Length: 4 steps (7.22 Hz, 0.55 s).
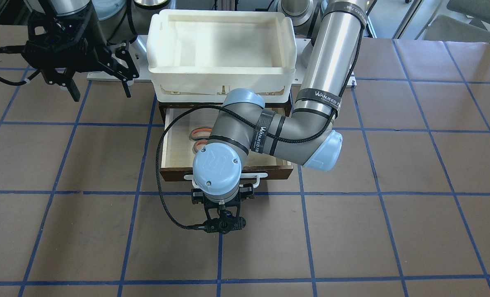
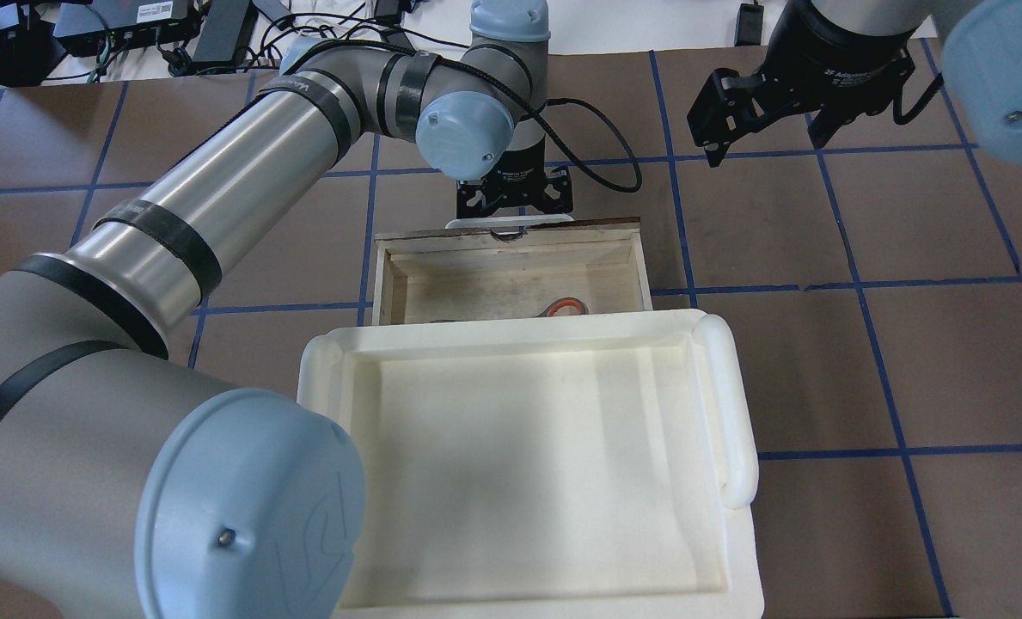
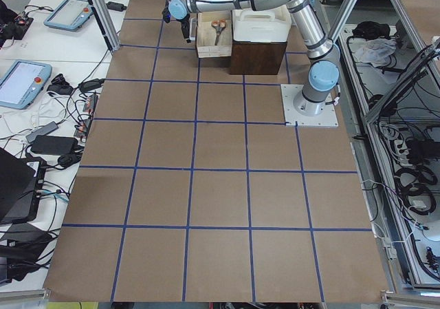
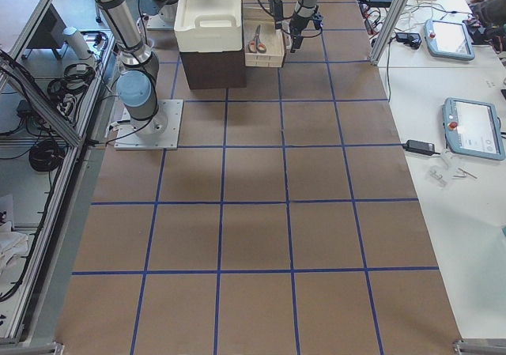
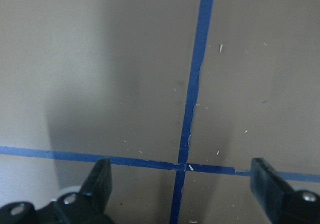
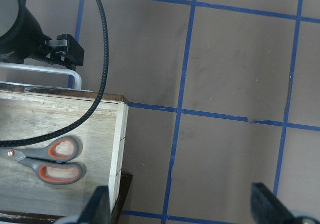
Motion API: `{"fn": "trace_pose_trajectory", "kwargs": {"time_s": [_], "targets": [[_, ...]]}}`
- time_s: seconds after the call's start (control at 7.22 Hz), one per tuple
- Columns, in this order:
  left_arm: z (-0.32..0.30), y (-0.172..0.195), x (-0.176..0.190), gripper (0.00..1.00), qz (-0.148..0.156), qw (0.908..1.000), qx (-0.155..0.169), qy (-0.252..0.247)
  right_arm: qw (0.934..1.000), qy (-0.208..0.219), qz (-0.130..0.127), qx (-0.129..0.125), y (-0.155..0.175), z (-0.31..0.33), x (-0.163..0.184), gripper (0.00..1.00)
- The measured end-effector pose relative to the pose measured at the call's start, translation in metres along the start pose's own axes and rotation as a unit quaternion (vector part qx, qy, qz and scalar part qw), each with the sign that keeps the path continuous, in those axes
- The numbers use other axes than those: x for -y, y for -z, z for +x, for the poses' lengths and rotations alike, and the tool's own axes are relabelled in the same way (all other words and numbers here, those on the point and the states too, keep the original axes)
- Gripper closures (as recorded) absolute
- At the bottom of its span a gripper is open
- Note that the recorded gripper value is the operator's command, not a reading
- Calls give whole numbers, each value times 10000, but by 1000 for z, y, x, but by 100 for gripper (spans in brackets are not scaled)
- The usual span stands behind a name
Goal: Put scissors in drawer and close it
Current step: 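Move the left gripper over the drawer front near its white handle, then push the drawer front with the left gripper to slide it shut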
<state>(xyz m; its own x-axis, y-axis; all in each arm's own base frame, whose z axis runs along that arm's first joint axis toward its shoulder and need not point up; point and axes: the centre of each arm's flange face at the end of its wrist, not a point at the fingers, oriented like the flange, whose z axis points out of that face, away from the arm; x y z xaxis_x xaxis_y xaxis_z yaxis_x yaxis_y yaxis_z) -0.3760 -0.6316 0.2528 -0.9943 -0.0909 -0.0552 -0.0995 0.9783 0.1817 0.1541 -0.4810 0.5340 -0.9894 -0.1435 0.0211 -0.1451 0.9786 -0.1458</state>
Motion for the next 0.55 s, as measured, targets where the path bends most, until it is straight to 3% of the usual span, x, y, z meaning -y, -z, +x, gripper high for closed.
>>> {"fn": "trace_pose_trajectory", "kwargs": {"time_s": [0.55], "targets": [[3,24,-34,0,-321,9994,138,63,10000,1,2,-2,0,1,0,0]]}}
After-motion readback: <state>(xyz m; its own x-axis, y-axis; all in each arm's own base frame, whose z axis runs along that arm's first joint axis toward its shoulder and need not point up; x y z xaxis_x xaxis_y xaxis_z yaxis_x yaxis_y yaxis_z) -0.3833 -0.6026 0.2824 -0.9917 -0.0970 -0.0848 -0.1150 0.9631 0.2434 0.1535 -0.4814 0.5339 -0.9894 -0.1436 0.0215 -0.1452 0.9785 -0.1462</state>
